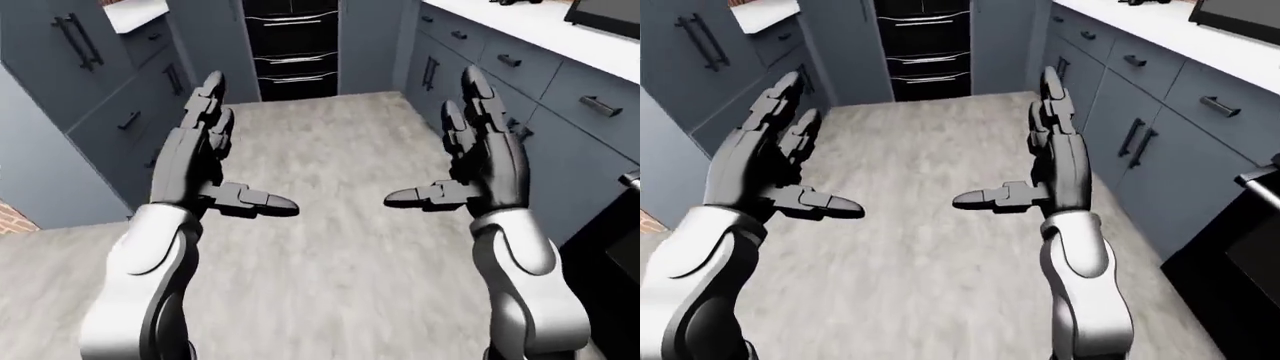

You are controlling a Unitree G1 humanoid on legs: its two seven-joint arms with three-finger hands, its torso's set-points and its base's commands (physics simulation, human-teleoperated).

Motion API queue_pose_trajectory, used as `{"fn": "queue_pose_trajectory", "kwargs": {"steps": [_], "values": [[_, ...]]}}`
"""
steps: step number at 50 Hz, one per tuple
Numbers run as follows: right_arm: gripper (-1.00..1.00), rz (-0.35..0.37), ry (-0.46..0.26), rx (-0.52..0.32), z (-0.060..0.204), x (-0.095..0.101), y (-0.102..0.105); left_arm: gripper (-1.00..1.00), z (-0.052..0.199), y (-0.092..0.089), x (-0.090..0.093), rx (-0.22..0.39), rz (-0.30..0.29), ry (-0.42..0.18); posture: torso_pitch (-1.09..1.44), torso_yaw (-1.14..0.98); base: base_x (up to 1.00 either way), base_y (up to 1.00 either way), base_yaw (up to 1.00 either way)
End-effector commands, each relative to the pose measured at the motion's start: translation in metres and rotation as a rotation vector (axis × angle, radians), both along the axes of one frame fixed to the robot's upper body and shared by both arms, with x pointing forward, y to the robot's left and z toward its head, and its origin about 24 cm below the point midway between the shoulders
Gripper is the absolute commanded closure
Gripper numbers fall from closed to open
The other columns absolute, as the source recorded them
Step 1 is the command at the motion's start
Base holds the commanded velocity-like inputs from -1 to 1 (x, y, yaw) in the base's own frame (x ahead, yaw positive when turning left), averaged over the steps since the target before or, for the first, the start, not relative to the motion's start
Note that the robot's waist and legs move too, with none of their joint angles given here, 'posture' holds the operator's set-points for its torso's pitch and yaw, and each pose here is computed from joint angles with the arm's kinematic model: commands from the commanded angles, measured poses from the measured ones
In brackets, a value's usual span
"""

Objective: Move the drinks to the dining counter.

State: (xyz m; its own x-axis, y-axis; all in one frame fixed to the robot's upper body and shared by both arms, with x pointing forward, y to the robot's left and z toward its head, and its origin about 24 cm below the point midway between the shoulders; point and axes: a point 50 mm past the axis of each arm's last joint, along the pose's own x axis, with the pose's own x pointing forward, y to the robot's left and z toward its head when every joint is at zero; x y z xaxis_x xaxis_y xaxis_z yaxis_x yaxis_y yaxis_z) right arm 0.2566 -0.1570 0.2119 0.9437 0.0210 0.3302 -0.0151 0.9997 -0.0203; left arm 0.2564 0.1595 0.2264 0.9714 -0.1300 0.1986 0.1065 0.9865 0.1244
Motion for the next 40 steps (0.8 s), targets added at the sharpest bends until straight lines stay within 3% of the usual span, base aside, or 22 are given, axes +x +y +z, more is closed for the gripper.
{"fn": "queue_pose_trajectory", "kwargs": {"steps": [1,14,40], "values": [[-1.00,0.001,-0.053,-0.006,0.0083,-0.0014,0.0007,-1.00,0.0072,-0.0010,-0.0001,0.003,-0.010,-0.046,0.00,0.00,0.92,0.43,0.00],[-1.00,0.006,-0.053,-0.003,0.0097,-0.0022,0.0017,-1.00,0.0094,-0.0011,-0.0012,0.005,-0.009,-0.049,0.00,0.00,0.94,0.36,0.03],[-1.00,0.008,-0.049,0.005,0.0042,-0.0007,0.0025,-1.00,0.0072,-0.0008,-0.0014,0.004,-0.009,-0.047,0.00,0.00,0.66,0.00,0.90]]}}
